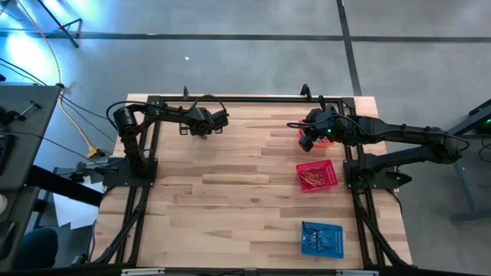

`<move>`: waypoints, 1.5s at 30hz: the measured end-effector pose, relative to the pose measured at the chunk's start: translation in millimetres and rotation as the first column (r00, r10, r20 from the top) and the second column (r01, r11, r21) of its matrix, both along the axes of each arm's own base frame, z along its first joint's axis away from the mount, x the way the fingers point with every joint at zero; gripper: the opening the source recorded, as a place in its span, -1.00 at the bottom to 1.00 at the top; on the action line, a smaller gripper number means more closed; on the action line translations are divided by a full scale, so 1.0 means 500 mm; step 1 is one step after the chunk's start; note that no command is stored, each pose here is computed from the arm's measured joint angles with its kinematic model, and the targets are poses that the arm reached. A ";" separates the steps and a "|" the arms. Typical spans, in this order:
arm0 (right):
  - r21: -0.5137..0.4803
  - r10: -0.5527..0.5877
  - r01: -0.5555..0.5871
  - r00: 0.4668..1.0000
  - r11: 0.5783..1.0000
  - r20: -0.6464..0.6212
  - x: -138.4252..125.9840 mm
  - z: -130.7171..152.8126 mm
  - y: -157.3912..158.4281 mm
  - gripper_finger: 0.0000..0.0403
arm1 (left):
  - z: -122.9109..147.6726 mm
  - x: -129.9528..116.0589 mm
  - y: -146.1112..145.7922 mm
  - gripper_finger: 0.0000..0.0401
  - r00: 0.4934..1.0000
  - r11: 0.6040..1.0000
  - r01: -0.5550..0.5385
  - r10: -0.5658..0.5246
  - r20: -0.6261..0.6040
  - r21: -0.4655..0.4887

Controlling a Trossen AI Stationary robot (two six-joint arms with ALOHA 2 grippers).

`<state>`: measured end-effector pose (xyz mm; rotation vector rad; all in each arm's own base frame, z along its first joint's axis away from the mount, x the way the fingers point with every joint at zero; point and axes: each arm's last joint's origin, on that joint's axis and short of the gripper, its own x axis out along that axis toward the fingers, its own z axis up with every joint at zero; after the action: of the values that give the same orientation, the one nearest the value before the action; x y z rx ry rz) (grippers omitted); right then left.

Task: Sort crayons
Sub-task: Put the gray crayon into the orange bin

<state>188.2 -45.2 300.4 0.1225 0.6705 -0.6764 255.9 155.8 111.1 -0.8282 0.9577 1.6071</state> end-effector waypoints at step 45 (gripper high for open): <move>-0.106 0.097 -0.076 0.973 0.991 0.208 0.030 0.041 -0.004 -0.51 | 0.285 0.169 -0.276 -0.99 0.435 0.365 0.628 -0.897 0.079 0.687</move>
<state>203.2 -47.0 321.0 0.0738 0.4339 -0.6008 340.3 18.0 253.6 -0.1677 0.3419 0.6583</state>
